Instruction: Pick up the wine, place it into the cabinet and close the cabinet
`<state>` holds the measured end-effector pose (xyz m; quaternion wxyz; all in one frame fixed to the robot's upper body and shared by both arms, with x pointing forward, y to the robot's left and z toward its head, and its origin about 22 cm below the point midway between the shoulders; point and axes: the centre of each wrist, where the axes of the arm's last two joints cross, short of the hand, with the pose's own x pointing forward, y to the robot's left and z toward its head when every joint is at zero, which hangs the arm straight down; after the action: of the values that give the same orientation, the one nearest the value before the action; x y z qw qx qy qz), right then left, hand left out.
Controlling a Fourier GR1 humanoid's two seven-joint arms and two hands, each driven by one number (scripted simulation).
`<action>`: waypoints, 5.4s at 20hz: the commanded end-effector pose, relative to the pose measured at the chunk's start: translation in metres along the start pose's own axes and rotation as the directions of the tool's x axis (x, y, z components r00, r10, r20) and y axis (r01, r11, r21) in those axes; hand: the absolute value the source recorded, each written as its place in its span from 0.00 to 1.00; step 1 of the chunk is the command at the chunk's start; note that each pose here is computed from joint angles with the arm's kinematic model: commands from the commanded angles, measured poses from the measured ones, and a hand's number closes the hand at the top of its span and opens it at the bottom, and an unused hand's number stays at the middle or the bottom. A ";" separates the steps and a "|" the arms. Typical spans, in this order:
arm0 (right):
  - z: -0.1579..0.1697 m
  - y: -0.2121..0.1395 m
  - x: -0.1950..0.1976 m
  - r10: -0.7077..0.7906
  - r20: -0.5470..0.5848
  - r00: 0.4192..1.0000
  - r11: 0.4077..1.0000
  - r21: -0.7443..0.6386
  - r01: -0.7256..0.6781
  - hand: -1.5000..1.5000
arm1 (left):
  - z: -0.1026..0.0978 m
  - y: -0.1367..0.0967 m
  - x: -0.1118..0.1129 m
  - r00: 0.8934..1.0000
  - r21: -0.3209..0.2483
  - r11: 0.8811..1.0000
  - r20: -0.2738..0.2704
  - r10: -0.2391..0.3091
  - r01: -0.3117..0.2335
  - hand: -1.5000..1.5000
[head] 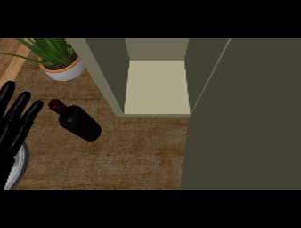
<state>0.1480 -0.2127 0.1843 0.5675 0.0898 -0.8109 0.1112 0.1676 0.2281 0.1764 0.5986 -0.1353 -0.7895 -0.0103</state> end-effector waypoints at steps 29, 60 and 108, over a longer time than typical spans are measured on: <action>0.018 -0.006 0.045 0.000 0.028 1.000 1.000 0.023 -0.001 0.00 | -0.026 0.102 -0.081 0.986 0.055 0.998 -0.160 0.045 -0.037 0.00; 0.013 0.004 0.038 -0.014 0.052 0.999 1.000 0.002 0.014 0.00 | -0.031 0.139 -0.202 0.980 0.085 0.996 -0.192 0.048 -0.032 0.00; 0.005 0.003 0.041 0.012 0.031 0.999 1.000 0.018 -0.013 0.00 | -0.039 0.120 -0.282 0.989 -0.156 0.988 -0.140 -0.038 0.015 1.00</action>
<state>0.1520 -0.2133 0.2088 0.5734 0.0688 -0.8076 0.1193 0.2992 0.2918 -0.0983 0.6632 -0.1804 -0.7257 -0.0330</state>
